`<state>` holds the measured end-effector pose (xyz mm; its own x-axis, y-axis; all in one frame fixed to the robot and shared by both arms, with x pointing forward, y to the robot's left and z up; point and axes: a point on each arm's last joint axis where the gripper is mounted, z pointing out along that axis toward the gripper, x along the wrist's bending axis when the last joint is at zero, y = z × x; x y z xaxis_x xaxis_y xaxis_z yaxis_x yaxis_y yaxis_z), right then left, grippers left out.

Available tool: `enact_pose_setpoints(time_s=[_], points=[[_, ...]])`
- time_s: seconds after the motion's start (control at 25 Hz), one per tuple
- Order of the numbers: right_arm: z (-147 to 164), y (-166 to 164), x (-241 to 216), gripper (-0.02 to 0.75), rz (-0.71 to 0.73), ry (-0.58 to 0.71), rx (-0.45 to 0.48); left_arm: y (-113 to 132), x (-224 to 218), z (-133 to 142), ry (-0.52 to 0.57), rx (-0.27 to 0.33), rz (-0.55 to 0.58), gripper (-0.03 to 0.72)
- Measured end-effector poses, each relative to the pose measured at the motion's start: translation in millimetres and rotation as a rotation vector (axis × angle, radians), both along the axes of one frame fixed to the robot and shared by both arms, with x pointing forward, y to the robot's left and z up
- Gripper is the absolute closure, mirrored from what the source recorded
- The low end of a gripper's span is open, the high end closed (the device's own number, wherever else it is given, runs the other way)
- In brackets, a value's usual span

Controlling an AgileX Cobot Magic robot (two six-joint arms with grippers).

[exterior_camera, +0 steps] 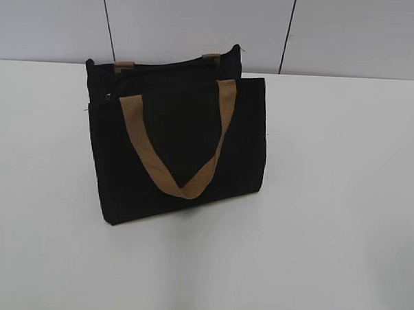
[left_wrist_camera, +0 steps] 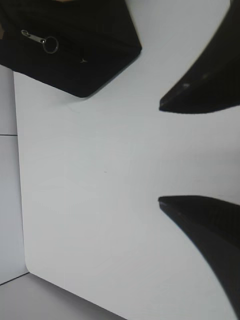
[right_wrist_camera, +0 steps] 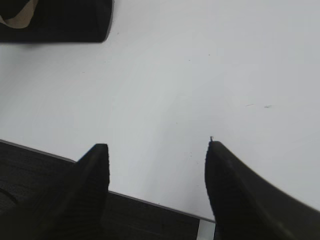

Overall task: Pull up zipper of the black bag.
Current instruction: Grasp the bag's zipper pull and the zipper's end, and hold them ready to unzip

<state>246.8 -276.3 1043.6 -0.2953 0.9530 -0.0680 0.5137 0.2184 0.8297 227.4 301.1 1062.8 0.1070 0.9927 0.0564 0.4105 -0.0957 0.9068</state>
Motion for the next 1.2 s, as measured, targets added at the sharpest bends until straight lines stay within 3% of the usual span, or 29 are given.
enact_pose_setpoints(time_s=[0.48,0.64,0.84,1.08,1.2], points=[[0.0,0.0,0.0,0.276,0.000,0.000,0.000,1.1,0.1,0.0,-0.001,0.011,0.008,0.293],[-0.3,-0.2,4.2,0.276,0.000,0.029,0.001,0.6,7.7,0.4,0.045,0.015,0.008,0.284],[5.2,-0.7,16.8,0.276,0.002,0.110,0.005,-1.9,29.6,17.7,0.063,0.010,-0.002,0.256],[38.9,-1.5,32.2,0.276,0.002,0.112,0.005,-6.9,76.7,28.1,0.088,0.039,-0.038,0.254],[53.5,-2.0,41.4,0.276,0.001,0.117,0.006,-13.6,108.3,27.9,0.085,0.023,-0.086,0.254]])
